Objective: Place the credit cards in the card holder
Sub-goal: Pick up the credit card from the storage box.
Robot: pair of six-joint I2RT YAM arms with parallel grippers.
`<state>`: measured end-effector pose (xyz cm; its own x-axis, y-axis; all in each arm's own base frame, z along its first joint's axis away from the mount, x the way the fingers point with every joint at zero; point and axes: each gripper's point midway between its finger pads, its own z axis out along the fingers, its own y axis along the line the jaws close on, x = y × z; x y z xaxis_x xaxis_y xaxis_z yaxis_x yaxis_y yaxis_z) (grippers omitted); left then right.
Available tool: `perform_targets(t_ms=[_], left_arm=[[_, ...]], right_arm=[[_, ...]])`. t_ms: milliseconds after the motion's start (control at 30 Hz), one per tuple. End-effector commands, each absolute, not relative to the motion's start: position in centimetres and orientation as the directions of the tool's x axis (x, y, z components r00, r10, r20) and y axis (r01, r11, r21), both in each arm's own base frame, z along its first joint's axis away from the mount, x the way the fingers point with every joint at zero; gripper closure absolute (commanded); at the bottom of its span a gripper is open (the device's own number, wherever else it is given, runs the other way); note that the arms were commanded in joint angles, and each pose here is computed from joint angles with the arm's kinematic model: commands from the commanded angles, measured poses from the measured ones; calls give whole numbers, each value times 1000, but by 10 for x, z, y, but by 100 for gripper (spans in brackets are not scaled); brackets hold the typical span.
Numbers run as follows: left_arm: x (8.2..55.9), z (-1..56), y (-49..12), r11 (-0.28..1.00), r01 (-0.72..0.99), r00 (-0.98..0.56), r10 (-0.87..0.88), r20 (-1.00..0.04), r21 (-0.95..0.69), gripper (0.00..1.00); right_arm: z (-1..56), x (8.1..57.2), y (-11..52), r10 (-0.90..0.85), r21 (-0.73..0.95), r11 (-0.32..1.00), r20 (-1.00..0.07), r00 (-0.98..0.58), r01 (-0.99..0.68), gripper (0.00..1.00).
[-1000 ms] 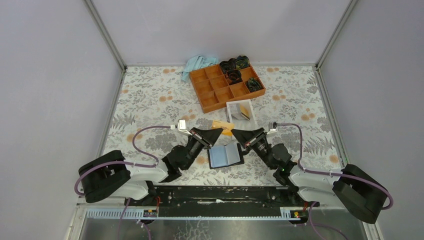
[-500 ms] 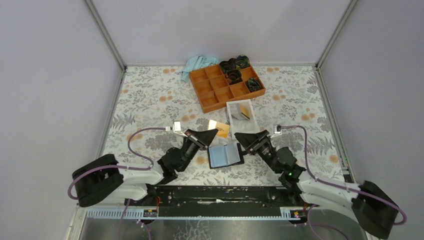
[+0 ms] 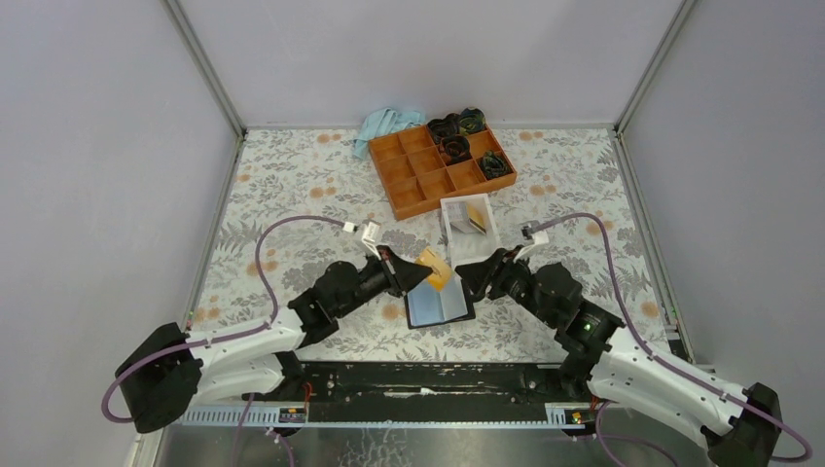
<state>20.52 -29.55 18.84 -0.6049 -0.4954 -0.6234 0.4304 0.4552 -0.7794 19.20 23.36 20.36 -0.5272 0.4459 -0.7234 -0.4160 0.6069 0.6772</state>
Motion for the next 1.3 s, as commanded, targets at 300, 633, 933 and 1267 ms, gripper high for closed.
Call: perform_targets(t_ms=[300,633,933,1267], left_arm=[[159,175,-313,249,585,-766,-142,-627,-772,100],[151,183,-307,88,573,-804,-134,-580,-815,100],[150,185,-309,-2,545,-830,-138,-540,-838,100],[146,189,-310,-91,519,-853,-120,-508,-850,100]], right_arm=[[200,179,233,150,580,571,-770,-621,-581,48],[189,159,257,119,782,287,-603,-789,-554,46],[183,147,263,99,828,199,-548,-830,-523,50],[173,145,263,101,845,187,-524,-846,-501,61]])
